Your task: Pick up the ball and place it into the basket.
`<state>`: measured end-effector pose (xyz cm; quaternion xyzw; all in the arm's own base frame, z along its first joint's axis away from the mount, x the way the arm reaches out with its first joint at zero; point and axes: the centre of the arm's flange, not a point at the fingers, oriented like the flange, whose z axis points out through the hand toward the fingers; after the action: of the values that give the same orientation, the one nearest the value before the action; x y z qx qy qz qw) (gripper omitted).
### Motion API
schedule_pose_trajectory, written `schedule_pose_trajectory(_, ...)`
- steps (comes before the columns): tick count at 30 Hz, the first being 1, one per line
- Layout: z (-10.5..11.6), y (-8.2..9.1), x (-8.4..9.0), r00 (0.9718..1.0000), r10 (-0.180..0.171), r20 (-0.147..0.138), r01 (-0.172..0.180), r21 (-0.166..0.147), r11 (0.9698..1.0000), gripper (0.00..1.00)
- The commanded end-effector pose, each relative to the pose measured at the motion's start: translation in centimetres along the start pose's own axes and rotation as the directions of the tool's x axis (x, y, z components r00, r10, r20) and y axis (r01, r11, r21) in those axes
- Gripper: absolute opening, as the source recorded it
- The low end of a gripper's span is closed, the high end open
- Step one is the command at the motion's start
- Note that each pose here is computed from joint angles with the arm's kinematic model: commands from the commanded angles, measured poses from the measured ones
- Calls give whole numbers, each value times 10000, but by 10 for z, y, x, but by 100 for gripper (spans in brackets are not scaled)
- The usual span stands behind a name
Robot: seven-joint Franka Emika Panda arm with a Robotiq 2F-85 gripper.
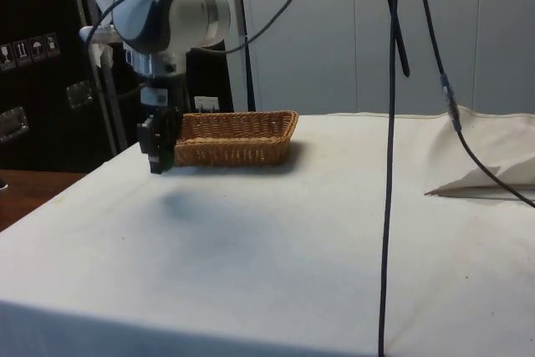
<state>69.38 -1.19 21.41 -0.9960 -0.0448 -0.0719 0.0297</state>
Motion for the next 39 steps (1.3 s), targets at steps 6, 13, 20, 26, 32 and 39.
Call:
schedule_pose_trajectory(6, -27, -1, 0, 10000, -16, -11, 16, 42, 10000, 0)
schedule_pose_trajectory(13, -48, -1, 2, 10000, -49, -61, 49, 136, 9999, 0)
schedule_pose_trajectory(20, -73, 3, 1, 9999, -76, -126, 79, 212, 9997, 0)
schedule_pose_trajectory(26, -90, 11, -2, 9999, -122, -100, 124, 176, 9998, 0)
schedule_pose_trajectory(32, -101, 22, -5, 9999, -150, -27, 150, 34, 9999, 0)
schedule_pose_trajectory(39, -109, 37, -9, 9998, -173, 54, 174, -219, 9996, 0)
